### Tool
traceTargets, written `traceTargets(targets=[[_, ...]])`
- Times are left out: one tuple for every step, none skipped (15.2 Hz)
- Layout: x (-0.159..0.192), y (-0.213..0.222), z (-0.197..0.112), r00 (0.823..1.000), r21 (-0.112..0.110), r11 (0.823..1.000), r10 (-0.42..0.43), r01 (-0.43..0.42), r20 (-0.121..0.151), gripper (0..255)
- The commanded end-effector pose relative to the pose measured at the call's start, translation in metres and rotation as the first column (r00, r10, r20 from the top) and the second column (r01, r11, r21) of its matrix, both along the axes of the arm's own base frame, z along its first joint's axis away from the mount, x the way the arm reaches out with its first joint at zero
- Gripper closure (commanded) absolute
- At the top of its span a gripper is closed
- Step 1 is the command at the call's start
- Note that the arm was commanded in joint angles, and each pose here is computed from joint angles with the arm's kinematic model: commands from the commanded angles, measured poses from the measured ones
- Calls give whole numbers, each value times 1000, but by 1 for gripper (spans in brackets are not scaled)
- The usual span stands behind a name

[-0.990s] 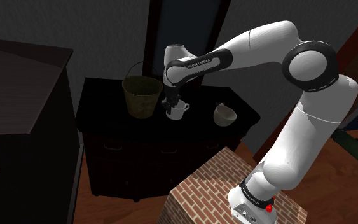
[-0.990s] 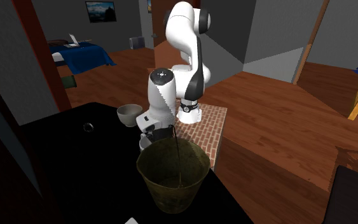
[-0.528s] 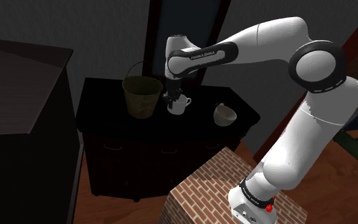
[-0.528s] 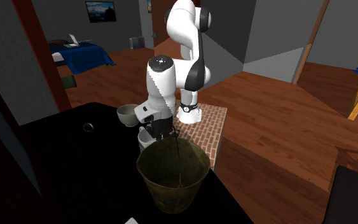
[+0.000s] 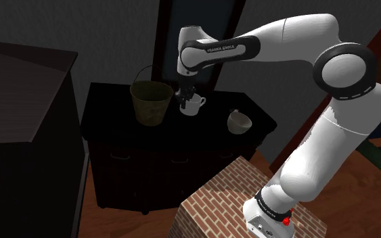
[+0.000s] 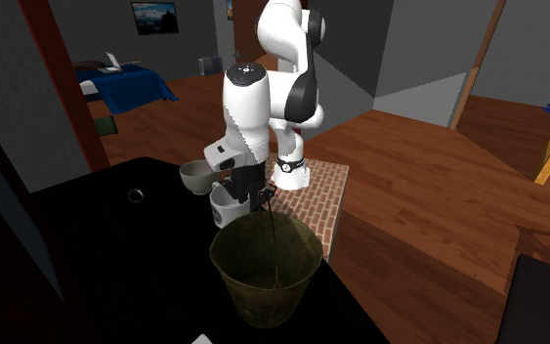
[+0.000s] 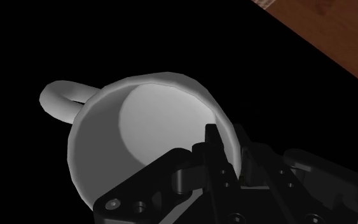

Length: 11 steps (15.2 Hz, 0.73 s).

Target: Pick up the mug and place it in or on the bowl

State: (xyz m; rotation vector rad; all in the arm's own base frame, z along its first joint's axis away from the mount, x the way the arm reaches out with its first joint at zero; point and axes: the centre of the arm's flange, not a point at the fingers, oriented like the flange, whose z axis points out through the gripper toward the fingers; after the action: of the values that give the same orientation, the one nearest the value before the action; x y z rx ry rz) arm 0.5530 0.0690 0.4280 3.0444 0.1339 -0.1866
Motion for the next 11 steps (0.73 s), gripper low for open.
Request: traceTargets(targets=[[0, 0, 12, 1000, 0, 1000, 0, 0, 0, 255], [0, 0, 17, 1000, 0, 1000, 0, 0, 0, 255], [0, 0, 22, 1000, 0, 1000, 0, 0, 0, 255], [0, 0, 27, 1000, 0, 1000, 0, 0, 0, 255], [0, 0, 33, 1000, 0, 1000, 0, 0, 0, 255], [0, 0, 38, 1000, 0, 1000, 0, 0, 0, 255], [0, 0, 43, 1000, 0, 1000, 0, 0, 0, 255], [0, 0, 49, 1000, 0, 1000, 0, 0, 0, 255], [0, 0, 54, 1000, 0, 1000, 0, 0, 0, 255], [0, 0, 59, 1000, 0, 1000, 0, 0, 0, 255], [0, 0, 64, 1000, 0, 1000, 0, 0, 0, 255]])
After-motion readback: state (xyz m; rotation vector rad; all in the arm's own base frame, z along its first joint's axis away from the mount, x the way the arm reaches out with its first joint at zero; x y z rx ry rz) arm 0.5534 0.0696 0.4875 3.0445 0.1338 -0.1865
